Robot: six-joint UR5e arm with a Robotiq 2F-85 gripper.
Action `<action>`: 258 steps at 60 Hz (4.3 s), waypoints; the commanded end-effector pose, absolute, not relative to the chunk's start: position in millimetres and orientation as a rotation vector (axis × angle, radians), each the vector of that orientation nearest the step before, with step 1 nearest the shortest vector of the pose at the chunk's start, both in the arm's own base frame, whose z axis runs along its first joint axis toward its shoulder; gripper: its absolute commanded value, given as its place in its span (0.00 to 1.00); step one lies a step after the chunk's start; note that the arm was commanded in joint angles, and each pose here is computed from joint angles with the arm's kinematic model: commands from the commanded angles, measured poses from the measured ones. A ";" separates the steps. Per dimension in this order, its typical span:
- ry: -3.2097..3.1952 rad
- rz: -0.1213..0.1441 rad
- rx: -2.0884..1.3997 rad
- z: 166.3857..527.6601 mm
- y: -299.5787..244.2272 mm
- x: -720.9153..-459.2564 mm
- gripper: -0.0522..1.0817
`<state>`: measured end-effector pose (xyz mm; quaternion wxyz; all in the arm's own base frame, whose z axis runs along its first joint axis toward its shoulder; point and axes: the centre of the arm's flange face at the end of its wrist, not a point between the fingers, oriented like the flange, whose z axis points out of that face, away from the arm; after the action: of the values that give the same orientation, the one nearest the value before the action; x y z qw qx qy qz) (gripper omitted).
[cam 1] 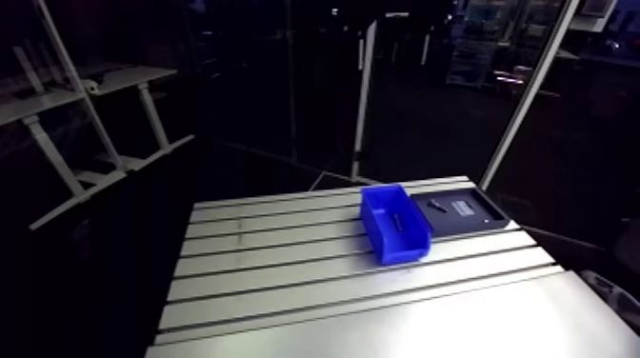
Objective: Pick up the M10 bolt from the tray and put it into the blue bin.
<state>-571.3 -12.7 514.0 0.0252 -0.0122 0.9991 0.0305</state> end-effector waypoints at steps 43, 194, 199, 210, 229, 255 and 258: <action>3.001 0.045 -0.617 469.5 96.6 -600.0 0.07; 2.835 -0.052 -1.136 250.2 220.6 -646.2 0.25; 2.838 -0.050 -1.137 242.2 222.0 -648.8 0.30; 2.830 -0.065 -1.134 231.0 221.4 -647.8 0.36; 2.839 -0.048 -1.135 216.6 220.7 -646.3 0.43; 2.822 -0.070 -1.127 196.4 216.9 -638.6 0.43; 2.821 -0.071 -1.127 196.3 216.8 -638.5 0.43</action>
<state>-640.9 218.2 203.1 0.0482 -0.3708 0.9273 -0.0195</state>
